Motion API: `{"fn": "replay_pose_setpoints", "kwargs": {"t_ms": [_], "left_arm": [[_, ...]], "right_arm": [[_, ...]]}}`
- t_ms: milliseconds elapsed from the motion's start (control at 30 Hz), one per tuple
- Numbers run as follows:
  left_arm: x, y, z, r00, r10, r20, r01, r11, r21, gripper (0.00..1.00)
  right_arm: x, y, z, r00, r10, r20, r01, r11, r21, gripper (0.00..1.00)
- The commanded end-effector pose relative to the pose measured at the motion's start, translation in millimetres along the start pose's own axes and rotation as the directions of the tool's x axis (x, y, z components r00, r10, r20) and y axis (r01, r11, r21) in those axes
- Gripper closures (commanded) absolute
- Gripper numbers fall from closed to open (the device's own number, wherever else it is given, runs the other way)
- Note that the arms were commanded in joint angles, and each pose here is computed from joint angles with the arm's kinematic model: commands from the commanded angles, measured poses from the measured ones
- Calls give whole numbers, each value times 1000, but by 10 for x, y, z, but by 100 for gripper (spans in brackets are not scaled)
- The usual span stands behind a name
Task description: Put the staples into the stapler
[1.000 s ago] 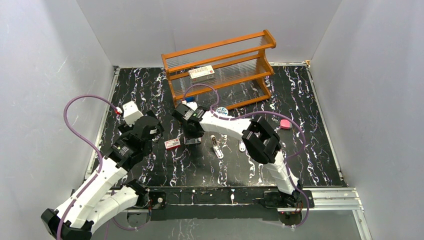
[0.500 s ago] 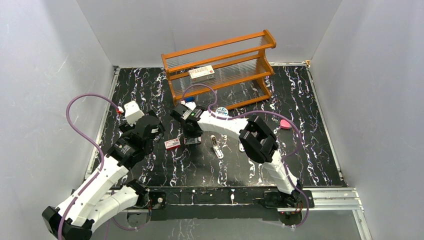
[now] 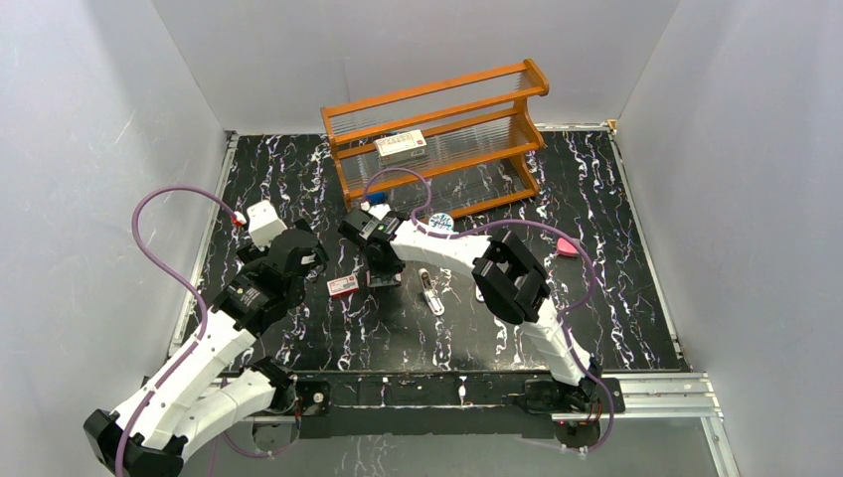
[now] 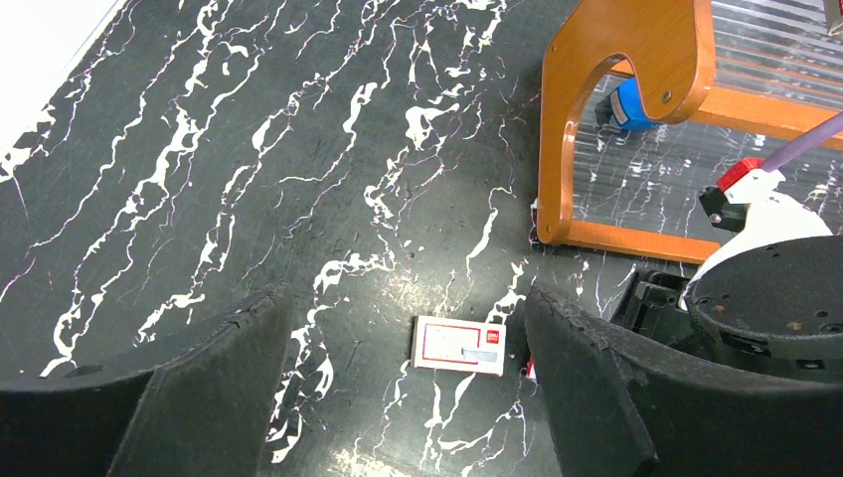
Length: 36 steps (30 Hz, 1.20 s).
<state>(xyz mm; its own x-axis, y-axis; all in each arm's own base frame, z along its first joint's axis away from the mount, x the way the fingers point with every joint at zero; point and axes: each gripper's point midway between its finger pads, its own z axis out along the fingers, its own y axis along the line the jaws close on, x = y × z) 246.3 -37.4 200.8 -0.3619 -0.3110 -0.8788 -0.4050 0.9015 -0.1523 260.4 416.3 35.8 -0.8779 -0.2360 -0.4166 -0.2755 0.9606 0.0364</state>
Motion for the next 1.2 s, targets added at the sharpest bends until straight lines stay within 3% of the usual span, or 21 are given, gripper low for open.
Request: {"fn": "replay_pose_setpoints", "kwargs": {"t_ms": [0,167,400,800,1000,1167], "left_arm": [[-55,45,-3,1000,-16,24,16,1000,-23,16],[-61,46,-7,999,-19,26,19,1000,-22,16],[-63,43,-7,999,-20,26,21,1000,-21,16],[-40,-3,18,1000,-17,18,18,1000,-11,16],[-18,-50,22,1000,-20,8,19,1000,11,16],[46,-242,10,999,-21,-30,24,994,108,14]], "right_arm": [[-84,79,-41,1000,13,24,-13,1000,-8,65],[-59,89,-3,1000,12,15,-12,1000,-8,66],[-95,120,-48,1000,17,21,-16,1000,-24,76],[-637,236,-797,971,9,237,33,985,-170,73],[-533,-49,-1054,959,-14,285,61,986,-157,73],[-293,-429,-1244,949,-27,314,73,988,-134,72]]}}
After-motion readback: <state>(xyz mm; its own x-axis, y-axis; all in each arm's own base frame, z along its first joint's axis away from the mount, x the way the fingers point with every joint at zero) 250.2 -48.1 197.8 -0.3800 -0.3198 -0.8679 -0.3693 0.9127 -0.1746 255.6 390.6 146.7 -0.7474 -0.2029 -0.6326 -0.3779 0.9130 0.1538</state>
